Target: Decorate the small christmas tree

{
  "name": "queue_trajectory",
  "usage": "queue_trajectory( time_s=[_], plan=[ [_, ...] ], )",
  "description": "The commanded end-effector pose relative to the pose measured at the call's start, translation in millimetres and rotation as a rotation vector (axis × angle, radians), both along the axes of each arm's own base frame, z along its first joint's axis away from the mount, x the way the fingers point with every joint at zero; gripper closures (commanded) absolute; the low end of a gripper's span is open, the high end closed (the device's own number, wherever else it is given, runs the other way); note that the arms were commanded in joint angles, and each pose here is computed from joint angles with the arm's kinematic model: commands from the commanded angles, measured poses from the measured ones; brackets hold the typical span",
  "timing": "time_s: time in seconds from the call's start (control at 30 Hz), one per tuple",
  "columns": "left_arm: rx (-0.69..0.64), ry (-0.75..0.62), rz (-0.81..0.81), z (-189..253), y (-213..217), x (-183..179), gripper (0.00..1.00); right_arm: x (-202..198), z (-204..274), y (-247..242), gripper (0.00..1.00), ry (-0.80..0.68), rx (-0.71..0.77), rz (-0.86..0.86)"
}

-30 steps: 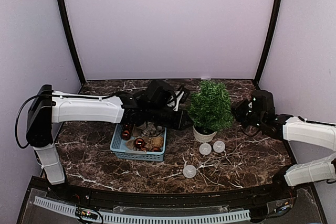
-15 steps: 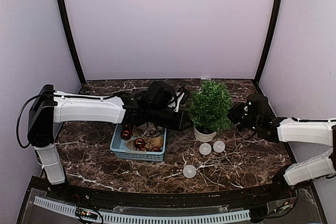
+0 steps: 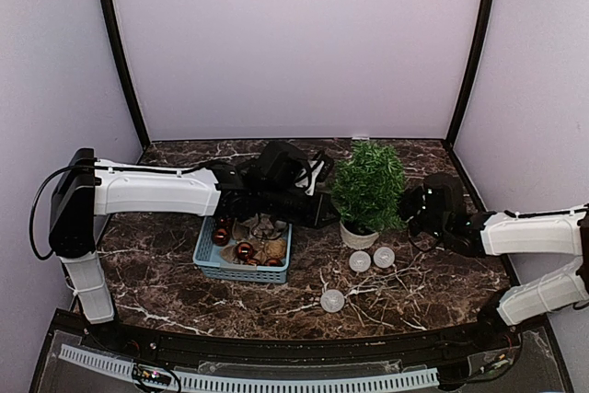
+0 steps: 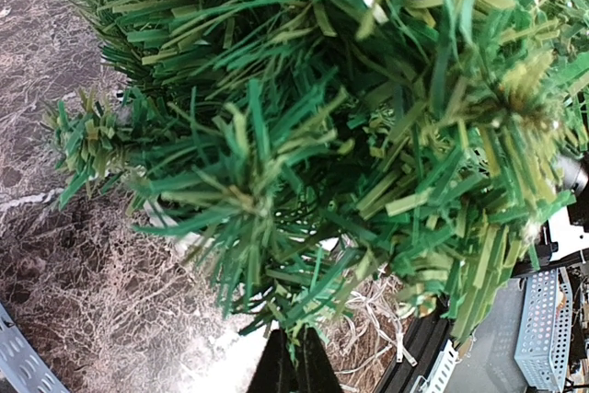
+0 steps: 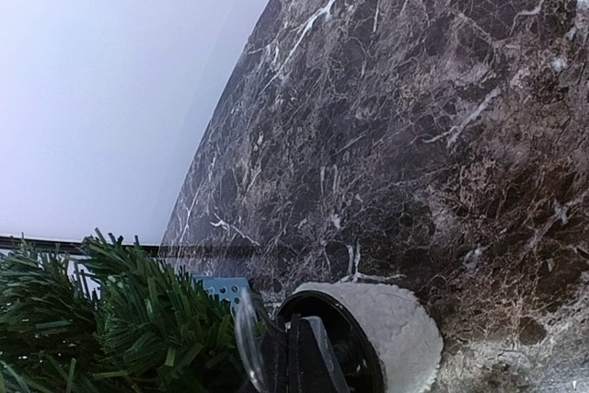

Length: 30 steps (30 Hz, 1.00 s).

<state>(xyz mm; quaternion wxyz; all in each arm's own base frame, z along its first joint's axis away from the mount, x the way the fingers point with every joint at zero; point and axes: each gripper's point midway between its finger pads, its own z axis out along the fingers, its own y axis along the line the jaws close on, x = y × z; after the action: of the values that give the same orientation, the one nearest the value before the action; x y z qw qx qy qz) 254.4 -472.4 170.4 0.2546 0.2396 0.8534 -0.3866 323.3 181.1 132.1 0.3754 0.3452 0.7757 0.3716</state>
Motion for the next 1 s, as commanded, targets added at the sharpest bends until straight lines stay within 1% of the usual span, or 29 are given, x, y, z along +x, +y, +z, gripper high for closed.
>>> queue_trajectory(
  time_s=[0.0,0.13,0.27,0.43,0.63,0.97],
  plan=[
    [-0.02,-0.004,-0.018,9,-4,-1,1.0,2,15,-7,1.0,-0.072,0.026,-0.081],
    [-0.02,-0.003,-0.017,9,-5,-1,1.0,2,23,-13,1.0,-0.109,0.026,-0.131],
    [-0.021,-0.004,-0.017,9,-5,0,1.0,4,28,-11,1.0,-0.132,0.013,-0.135],
    [-0.025,-0.001,-0.02,10,-5,-1,1.0,2,17,-6,1.0,-0.118,-0.006,-0.11],
    [-0.029,0.0,-0.023,9,-6,-2,1.0,-4,6,-2,1.0,-0.119,0.033,-0.101],
    [-0.032,0.005,-0.023,9,-6,-2,1.0,2,4,15,1.0,-0.147,0.012,-0.101]
  ],
)
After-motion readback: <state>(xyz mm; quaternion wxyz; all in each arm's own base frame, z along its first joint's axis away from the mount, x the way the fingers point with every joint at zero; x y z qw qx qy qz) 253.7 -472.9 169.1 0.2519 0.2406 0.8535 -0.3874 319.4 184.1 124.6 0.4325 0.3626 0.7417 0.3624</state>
